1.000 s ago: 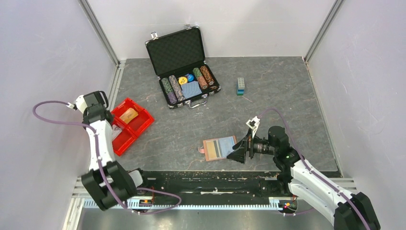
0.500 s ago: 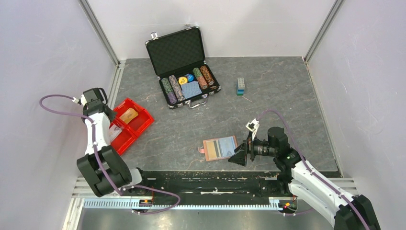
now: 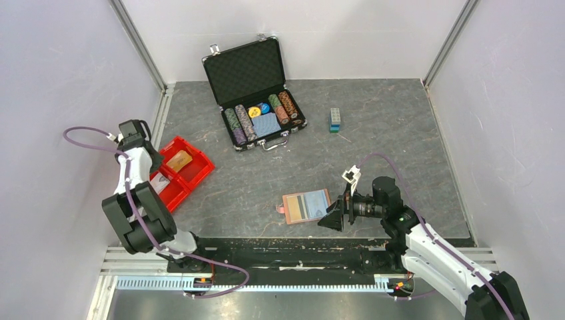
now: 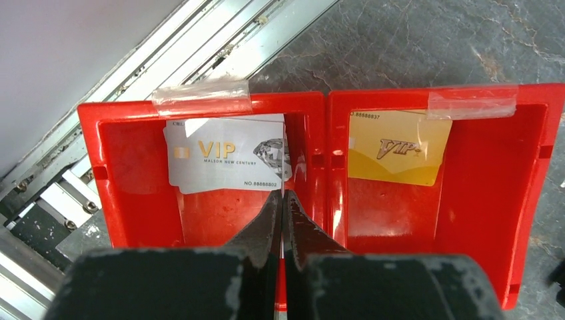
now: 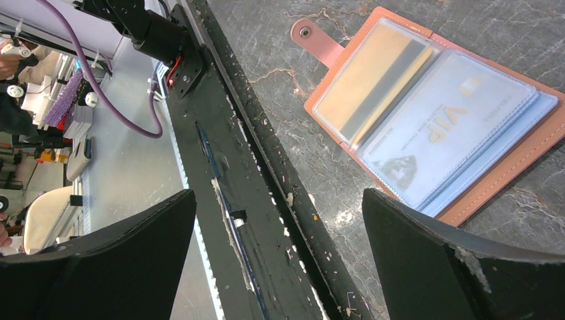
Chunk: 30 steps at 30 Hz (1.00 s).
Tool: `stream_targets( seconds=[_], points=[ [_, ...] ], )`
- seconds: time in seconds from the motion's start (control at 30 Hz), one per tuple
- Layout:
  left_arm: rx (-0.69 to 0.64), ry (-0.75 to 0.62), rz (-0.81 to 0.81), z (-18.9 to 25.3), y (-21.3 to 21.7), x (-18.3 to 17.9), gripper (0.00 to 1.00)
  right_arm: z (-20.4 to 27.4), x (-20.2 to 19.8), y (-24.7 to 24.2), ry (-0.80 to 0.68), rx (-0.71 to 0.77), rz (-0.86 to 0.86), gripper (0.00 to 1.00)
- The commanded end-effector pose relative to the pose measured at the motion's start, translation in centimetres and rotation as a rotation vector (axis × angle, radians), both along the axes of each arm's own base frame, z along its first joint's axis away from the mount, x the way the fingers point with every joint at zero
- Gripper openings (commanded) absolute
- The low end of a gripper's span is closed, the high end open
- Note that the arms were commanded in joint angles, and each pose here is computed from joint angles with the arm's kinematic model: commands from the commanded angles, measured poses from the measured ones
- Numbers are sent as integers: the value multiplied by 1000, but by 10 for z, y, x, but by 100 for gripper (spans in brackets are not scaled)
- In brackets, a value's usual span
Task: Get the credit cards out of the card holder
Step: Place the credit card in the storage box.
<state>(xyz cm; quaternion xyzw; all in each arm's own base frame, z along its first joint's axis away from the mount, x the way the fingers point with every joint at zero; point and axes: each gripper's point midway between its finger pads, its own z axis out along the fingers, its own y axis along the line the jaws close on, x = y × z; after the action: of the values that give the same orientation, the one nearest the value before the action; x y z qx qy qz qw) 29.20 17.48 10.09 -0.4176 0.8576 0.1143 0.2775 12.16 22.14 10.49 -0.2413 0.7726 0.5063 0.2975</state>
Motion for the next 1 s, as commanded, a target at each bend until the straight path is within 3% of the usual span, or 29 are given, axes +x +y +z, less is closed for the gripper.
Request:
stream_targets(
  seconds=[0.0, 0.47, 0.97],
  points=[
    [51, 1, -38, 9, 14, 12, 5, 20, 5, 4, -48, 33, 8, 98],
    [68, 47, -32, 12, 22, 14, 24, 19, 11, 4, -63, 5, 0, 98],
    [116, 38, 14, 32, 25, 7, 29, 10, 14, 3, -47, -26, -7, 98]
  ],
)
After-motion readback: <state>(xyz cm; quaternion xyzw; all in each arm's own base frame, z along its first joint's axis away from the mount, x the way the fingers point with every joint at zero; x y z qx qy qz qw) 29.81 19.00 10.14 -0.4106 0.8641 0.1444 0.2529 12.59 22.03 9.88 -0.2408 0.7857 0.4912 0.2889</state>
